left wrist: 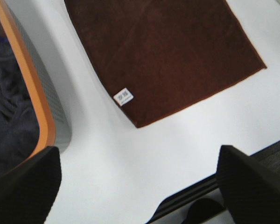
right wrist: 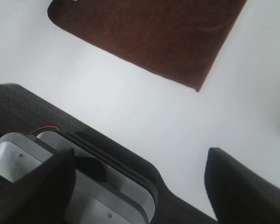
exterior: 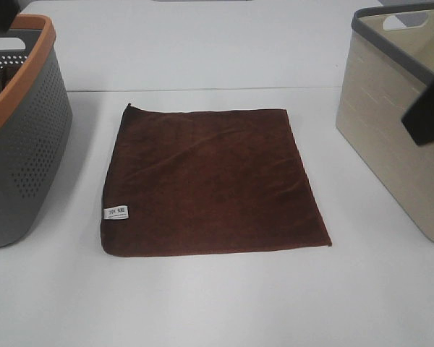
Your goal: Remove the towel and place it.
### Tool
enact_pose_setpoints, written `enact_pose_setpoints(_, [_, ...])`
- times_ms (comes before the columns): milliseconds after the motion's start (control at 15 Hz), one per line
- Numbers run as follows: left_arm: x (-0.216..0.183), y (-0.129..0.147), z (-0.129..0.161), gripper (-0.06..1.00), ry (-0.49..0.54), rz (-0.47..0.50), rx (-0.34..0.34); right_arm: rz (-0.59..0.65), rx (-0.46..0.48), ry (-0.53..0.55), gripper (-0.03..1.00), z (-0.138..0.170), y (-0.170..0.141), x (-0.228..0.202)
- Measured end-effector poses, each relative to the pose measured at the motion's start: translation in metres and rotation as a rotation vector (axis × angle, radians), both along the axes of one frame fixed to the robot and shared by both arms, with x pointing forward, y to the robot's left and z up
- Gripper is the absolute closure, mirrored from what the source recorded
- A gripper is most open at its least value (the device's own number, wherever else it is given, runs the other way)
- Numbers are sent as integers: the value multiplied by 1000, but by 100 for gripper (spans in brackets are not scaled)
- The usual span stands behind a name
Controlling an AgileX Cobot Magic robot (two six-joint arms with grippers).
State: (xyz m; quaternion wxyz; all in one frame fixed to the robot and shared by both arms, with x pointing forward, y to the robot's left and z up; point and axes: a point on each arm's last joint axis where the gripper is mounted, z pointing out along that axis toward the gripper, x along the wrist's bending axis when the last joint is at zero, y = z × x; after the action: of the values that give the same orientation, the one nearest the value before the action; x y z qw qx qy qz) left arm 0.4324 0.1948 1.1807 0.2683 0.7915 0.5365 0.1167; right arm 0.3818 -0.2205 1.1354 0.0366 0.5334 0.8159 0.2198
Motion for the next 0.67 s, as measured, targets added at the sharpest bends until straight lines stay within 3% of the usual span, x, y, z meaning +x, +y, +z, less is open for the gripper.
enact_pose_setpoints(400, [-74, 40, -78, 9, 15, 9, 11, -11, -35, 11, 24, -64, -29, -62])
enact_pose_setpoints(667, [-126, 74, -129, 9, -89, 16, 47, -32, -33, -163, 24, -98, -51, -98])
